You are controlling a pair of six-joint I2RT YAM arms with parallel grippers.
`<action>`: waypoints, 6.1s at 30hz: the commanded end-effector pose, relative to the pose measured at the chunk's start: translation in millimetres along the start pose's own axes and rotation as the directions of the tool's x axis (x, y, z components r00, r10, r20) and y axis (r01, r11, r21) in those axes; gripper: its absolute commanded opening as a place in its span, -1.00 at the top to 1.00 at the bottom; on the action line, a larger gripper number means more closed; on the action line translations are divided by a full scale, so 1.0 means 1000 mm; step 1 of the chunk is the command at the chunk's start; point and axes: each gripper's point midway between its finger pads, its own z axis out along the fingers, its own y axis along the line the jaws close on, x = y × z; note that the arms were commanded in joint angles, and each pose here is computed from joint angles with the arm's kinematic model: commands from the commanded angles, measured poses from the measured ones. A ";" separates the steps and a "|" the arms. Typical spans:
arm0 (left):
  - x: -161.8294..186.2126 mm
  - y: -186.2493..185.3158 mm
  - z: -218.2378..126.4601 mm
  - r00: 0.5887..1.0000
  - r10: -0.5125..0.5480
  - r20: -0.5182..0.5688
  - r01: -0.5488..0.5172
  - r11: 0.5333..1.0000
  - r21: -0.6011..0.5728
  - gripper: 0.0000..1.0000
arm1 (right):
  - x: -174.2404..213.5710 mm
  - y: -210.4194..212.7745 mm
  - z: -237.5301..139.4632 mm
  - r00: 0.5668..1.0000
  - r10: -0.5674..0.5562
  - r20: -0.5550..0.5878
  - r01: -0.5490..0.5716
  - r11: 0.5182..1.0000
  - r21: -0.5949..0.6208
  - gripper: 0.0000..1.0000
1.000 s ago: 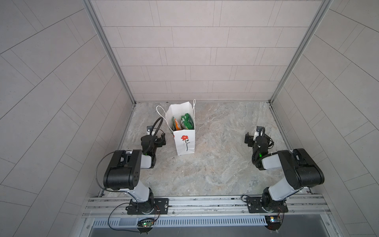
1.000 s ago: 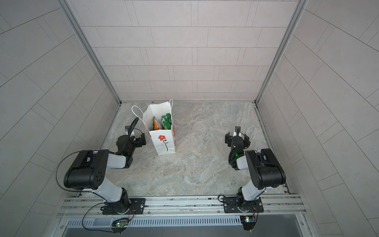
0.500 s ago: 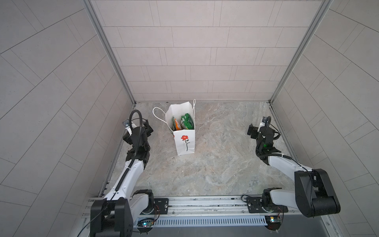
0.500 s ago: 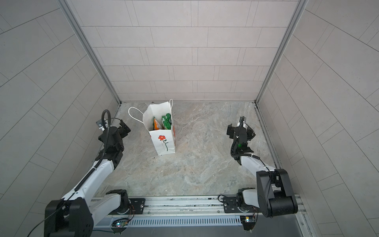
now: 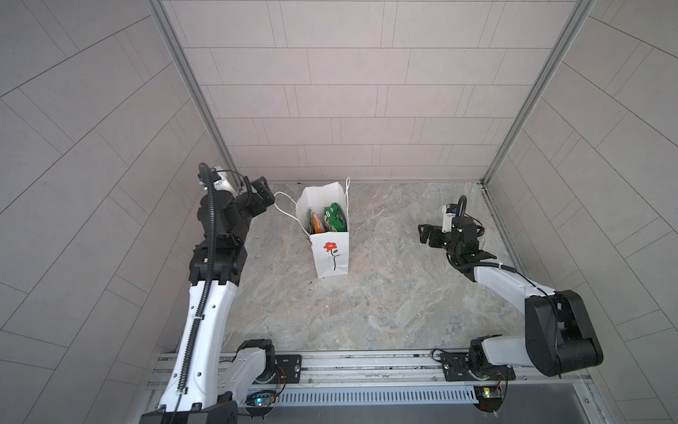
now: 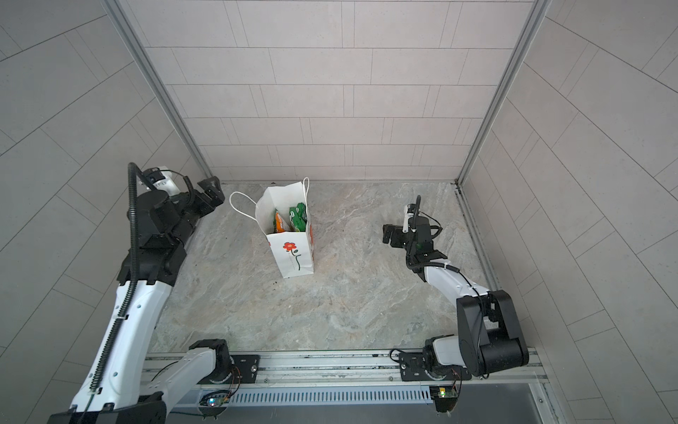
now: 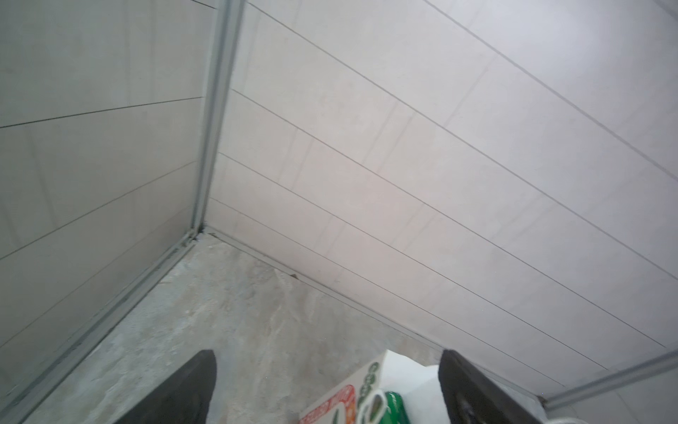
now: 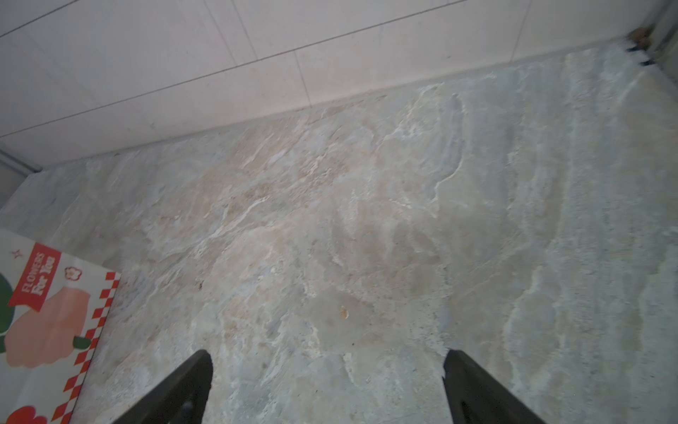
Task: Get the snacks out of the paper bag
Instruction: 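Raise both grippers and move them toward the white paper bag, then grasp the bag's top edge with left gripper, tip it while right approaches, then reach the right gripper into the bag opening toward the candy packets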
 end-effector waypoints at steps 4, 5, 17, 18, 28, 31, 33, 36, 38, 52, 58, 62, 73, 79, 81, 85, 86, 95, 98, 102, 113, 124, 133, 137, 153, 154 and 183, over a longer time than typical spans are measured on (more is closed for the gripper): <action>0.037 -0.030 0.013 0.967 -0.068 -0.244 0.107 0.983 0.151 -0.85 | 0.004 0.037 0.008 0.999 -0.004 -0.045 -0.001 0.993 -0.115 -0.99; 0.039 -0.029 0.015 0.964 -0.077 -0.255 0.117 0.982 0.146 -0.82 | 0.005 0.042 0.009 0.999 -0.010 -0.047 0.004 0.992 -0.125 -0.99; 0.069 -0.008 0.032 0.936 -0.113 -0.334 0.143 0.987 0.068 -0.43 | 0.013 0.080 0.017 0.996 -0.049 -0.080 0.031 0.977 -0.211 -0.99; 0.071 -0.005 0.033 0.934 -0.118 -0.337 0.146 0.987 0.059 -0.36 | 0.014 0.083 0.017 0.995 -0.053 -0.085 0.033 0.976 -0.217 -0.99; 0.080 -0.004 0.045 0.923 -0.132 -0.361 0.169 0.983 0.074 0.38 | 0.029 0.105 0.025 0.988 -0.077 -0.133 0.035 0.957 -0.289 -0.99; 0.080 -0.005 0.048 0.923 -0.134 -0.360 0.175 0.981 0.084 0.68 | 0.039 0.114 0.029 0.983 -0.091 -0.160 0.036 0.948 -0.315 -0.99; 0.078 -0.005 0.049 0.927 -0.131 -0.352 0.171 0.982 0.086 0.80 | 0.044 0.120 0.031 0.980 -0.101 -0.171 0.040 0.943 -0.331 -0.99; 0.073 -0.007 0.051 0.935 -0.118 -0.334 0.160 0.982 0.102 0.89 | 0.052 0.127 0.034 0.976 -0.112 -0.186 0.040 0.935 -0.353 -0.99; 0.070 -0.010 0.054 0.940 -0.108 -0.323 0.156 0.980 0.125 0.97 | 0.059 0.131 0.037 0.973 -0.110 -0.202 0.030 0.931 -0.364 -0.99; 0.065 -0.078 0.083 0.922 -0.020 -0.386 0.182 0.903 0.388 1.00 | 0.083 0.180 0.055 0.970 -0.084 -0.230 -0.035 0.883 -0.468 -0.99; 0.077 -0.125 0.083 0.906 0.060 -0.419 0.167 0.858 0.485 1.00 | 0.100 0.202 0.066 0.962 -0.072 -0.262 -0.070 0.866 -0.495 -0.99; 0.087 -0.152 0.078 0.896 0.117 -0.429 0.147 0.832 0.535 1.00 | 0.106 0.214 0.069 0.961 -0.065 -0.268 -0.084 0.855 -0.511 -0.99; 0.107 -0.195 0.067 0.867 0.235 -0.440 0.096 0.787 0.610 1.00 | 0.102 0.275 0.084 0.972 -0.053 -0.228 -0.092 0.811 -0.577 -0.99; 0.116 -0.206 0.057 0.851 0.264 -0.453 0.092 0.775 0.625 1.00 | 0.095 0.294 0.100 0.979 -0.039 -0.200 -0.086 0.809 -0.581 -0.98; 0.118 -0.209 0.051 0.849 0.278 -0.450 0.079 0.774 0.628 1.00 | 0.093 0.299 0.106 0.980 -0.030 -0.197 -0.093 0.808 -0.582 -0.99; 0.129 -0.214 0.041 0.834 0.300 -0.463 0.075 0.770 0.634 1.00 | 0.085 0.306 0.111 0.982 -0.010 -0.187 -0.104 0.800 -0.591 -0.99; 0.132 -0.216 0.038 0.831 0.305 -0.464 0.073 0.768 0.636 1.00 | 0.084 0.306 0.110 0.983 -0.012 -0.181 -0.099 0.802 -0.590 -0.99; 0.155 -0.213 0.020 0.825 0.319 -0.466 0.043 0.788 0.614 1.00 | 0.090 0.246 0.091 0.983 -0.012 -0.181 -0.083 0.857 -0.509 -0.99; 0.163 -0.215 0.017 0.830 0.309 -0.465 0.048 0.790 0.611 1.00 | 0.089 0.215 0.082 0.982 0.018 -0.188 -0.107 0.872 -0.478 -0.99; 0.176 -0.216 0.015 0.830 0.307 -0.466 0.042 0.799 0.600 1.00 | 0.088 0.175 0.072 0.978 0.046 -0.205 -0.131 0.896 -0.424 -0.99; 0.215 -0.229 0.005 0.797 0.347 -0.494 0.024 0.800 0.600 1.00 | 0.085 0.061 0.020 0.966 0.019 -0.257 -0.051 0.992 -0.119 -0.98; 0.221 -0.226 0.002 0.789 0.365 -0.494 0.003 0.802 0.598 1.00 | 0.049 0.093 -0.046 0.980 0.005 -0.200 -0.062 0.957 -0.282 -0.92; 0.212 -0.221 0.000 0.805 0.358 -0.473 -0.019 0.812 0.583 1.00 | 0.063 0.177 -0.074 0.974 -0.098 -0.206 -0.039 0.819 -0.573 -0.82; 0.209 -0.220 -0.001 0.811 0.354 -0.466 -0.021 0.813 0.581 1.00 | 0.077 0.198 -0.074 0.964 -0.138 -0.228 -0.039 0.773 -0.633 -0.68; 0.205 -0.219 -0.013 0.806 0.368 -0.464 -0.021 0.801 0.599 1.00 | 0.113 0.226 -0.030 0.918 -0.044 -0.395 -0.234 0.744 -0.626 -0.12; 0.206 -0.218 -0.014 0.803 0.370 -0.467 -0.020 0.800 0.600 1.00 | 0.114 0.225 -0.025 0.918 -0.031 -0.396 -0.239 0.754 -0.612 -0.11; 0.207 -0.215 -0.025 0.796 0.383 -0.469 -0.019 0.790 0.613 1.00 | 0.077 0.239 0.008 0.896 0.316 -0.313 -0.439 0.738 -0.513 0.40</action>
